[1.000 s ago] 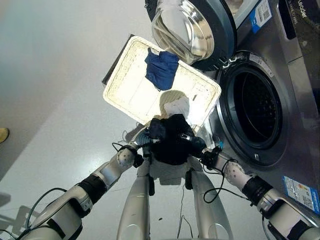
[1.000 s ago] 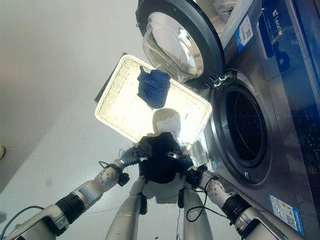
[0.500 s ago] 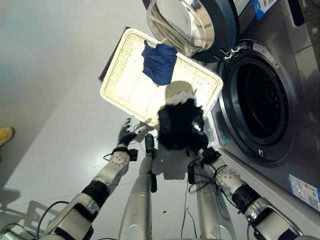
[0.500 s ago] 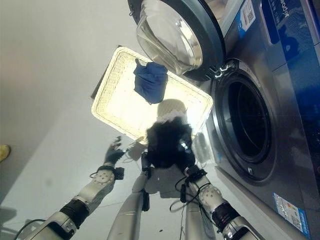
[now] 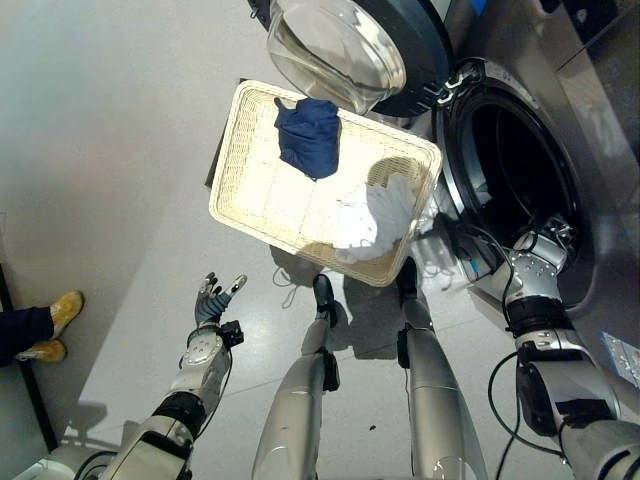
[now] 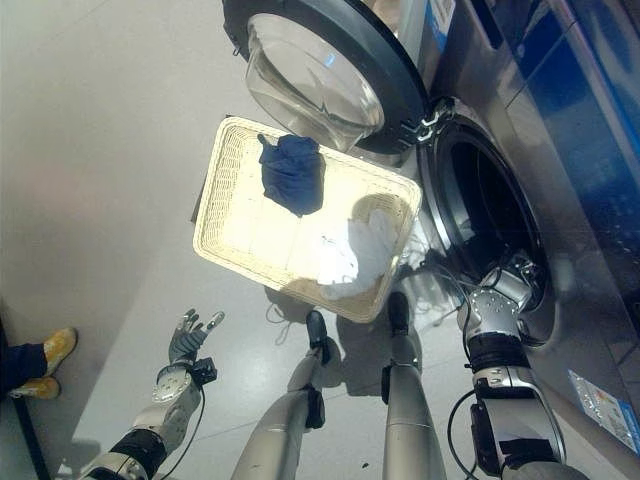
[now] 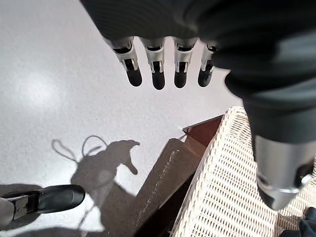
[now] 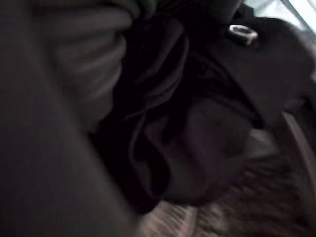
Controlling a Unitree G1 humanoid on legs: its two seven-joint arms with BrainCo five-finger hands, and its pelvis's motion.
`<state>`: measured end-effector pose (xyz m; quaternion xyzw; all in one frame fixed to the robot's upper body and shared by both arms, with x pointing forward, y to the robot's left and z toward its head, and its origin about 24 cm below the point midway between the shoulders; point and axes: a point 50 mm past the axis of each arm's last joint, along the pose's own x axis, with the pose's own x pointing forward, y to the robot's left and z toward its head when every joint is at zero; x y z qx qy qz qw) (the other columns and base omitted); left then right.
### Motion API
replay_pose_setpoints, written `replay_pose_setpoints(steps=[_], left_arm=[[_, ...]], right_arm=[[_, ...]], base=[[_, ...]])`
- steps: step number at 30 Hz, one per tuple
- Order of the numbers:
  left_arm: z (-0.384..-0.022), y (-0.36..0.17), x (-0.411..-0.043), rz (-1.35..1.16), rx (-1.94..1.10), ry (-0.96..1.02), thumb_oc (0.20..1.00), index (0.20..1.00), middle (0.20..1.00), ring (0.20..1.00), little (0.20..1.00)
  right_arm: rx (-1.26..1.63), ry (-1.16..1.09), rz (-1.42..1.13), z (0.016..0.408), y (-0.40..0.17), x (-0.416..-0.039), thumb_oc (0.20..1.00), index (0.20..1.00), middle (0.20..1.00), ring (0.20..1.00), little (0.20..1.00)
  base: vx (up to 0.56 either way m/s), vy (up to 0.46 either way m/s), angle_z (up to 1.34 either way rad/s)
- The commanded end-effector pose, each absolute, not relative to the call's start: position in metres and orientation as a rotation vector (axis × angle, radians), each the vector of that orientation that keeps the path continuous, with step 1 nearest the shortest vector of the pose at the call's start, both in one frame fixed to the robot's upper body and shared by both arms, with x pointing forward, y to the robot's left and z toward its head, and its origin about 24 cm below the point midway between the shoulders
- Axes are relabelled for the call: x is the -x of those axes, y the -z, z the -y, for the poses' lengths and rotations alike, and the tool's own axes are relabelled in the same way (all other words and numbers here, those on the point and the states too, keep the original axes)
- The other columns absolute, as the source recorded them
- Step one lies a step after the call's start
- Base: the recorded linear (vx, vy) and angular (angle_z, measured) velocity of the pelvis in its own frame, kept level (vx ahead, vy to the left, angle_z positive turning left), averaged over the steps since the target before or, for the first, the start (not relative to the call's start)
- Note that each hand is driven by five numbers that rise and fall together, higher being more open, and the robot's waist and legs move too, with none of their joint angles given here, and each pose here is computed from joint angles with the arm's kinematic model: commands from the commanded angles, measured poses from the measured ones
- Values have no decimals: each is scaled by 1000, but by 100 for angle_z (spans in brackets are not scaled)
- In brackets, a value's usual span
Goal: Put the clothes into the washing machine.
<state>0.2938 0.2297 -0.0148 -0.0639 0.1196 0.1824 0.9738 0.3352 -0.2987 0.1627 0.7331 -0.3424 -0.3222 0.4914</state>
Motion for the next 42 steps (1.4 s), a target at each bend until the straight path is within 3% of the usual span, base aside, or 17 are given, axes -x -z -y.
replay_pose_setpoints(steps=[1, 3, 4, 5, 6, 7, 12, 15, 17, 20, 28, 42], left_arm=[[-247, 13, -293, -250, 83, -400, 1000, 1000, 1000, 1000, 1000], [-246, 7, -298, -243, 68, -377, 1000, 1000, 1000, 1000, 1000], [-243, 4, -301, -242, 72, -348, 1000, 1000, 1000, 1000, 1000], [-243, 3, -301, -241, 73, -348, 1000, 1000, 1000, 1000, 1000], [-237, 3, -302, -236, 80, -321, 1000, 1000, 1000, 1000, 1000], [-237, 3, -302, -235, 80, -323, 1000, 1000, 1000, 1000, 1000], [-214, -1, -306, -212, 65, -260, 1000, 1000, 1000, 1000, 1000], [-212, -4, -308, -198, 64, -257, 1000, 1000, 1000, 1000, 1000], [-208, -17, -314, -125, 60, -258, 1000, 1000, 1000, 1000, 1000], [-209, -41, -319, 12, 32, -313, 1000, 1000, 1000, 1000, 1000], [-210, -102, -328, 304, -167, -410, 1000, 1000, 1000, 1000, 1000], [-218, -153, -355, 376, -465, -513, 1000, 1000, 1000, 1000, 1000]], right_arm=[[-1750, 1130, 1643, 404, -223, -230, 200, 200, 200, 200, 200], [-1762, 1131, 1706, 409, -234, -222, 200, 200, 200, 200, 200], [-1687, 1003, 1639, 415, -248, -227, 542, 542, 542, 542, 542], [-1684, 997, 1637, 416, -248, -227, 542, 542, 542, 542, 542], [-1663, 816, 1507, 407, -259, -247, 1000, 1000, 1000, 1000, 1000], [-1663, 813, 1506, 407, -259, -248, 1000, 1000, 1000, 1000, 1000], [-1775, 737, 1036, 371, -228, -304, 1000, 1000, 1000, 1000, 1000], [-1781, 716, 983, 366, -226, -311, 1000, 1000, 1000, 1000, 1000], [-1740, 578, 694, 332, -205, -344, 1000, 1000, 1000, 1000, 1000], [-1708, 492, 555, 313, -187, -356, 1000, 1000, 1000, 1000, 1000], [-1608, 456, 426, 298, -123, -354, 1000, 1000, 1000, 1000, 1000], [-1282, 364, 197, 251, -76, -347, 1000, 1000, 1000, 1000, 1000]], base=[[-11, -40, 5], [2, -34, 6], [16, -27, 4], [32, -5, 4], [0, 0, 0], [0, 0, 0], [18, -28, 3], [-8, -8, 2], [8, -42, 2], [-40, -32, 3], [-27, 13, 7], [-24, 68, 1]])
